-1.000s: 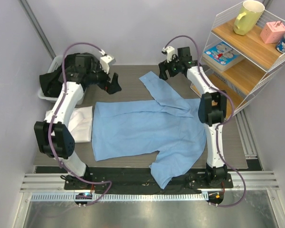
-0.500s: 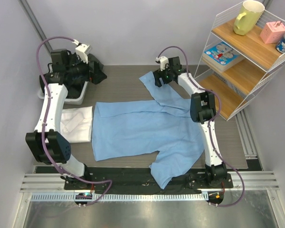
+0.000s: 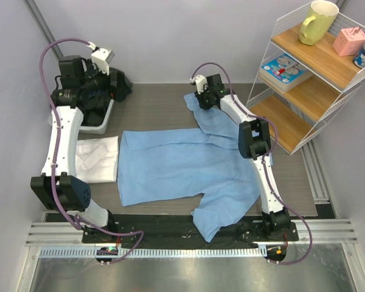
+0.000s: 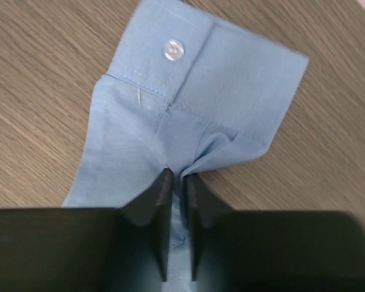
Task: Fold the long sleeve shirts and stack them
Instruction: Fold the shirt
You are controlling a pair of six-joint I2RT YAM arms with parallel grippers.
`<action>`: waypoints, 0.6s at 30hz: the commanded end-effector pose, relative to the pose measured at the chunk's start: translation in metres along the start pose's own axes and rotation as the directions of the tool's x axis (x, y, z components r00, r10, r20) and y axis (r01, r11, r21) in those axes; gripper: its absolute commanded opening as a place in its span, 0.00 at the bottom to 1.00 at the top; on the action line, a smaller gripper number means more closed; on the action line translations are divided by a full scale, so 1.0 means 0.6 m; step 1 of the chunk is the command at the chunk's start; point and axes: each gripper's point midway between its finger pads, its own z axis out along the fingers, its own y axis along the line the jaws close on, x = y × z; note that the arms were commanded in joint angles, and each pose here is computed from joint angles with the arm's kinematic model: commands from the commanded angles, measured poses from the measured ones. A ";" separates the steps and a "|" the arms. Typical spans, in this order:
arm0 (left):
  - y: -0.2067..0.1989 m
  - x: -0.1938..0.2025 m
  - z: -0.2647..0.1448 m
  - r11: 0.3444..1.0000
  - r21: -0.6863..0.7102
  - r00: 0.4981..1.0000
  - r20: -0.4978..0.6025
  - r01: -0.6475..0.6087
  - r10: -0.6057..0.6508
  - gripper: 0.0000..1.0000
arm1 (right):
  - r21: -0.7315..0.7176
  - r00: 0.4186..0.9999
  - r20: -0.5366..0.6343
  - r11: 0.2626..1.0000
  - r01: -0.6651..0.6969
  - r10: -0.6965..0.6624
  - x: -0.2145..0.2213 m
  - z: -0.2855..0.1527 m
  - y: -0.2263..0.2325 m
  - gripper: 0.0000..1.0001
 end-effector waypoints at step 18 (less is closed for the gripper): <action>-0.224 0.022 0.021 0.889 0.446 0.992 0.029 0.100 -0.126 1.00 | -0.188 0.852 0.391 0.875 0.445 -0.349 -0.134 -0.455 0.203 0.01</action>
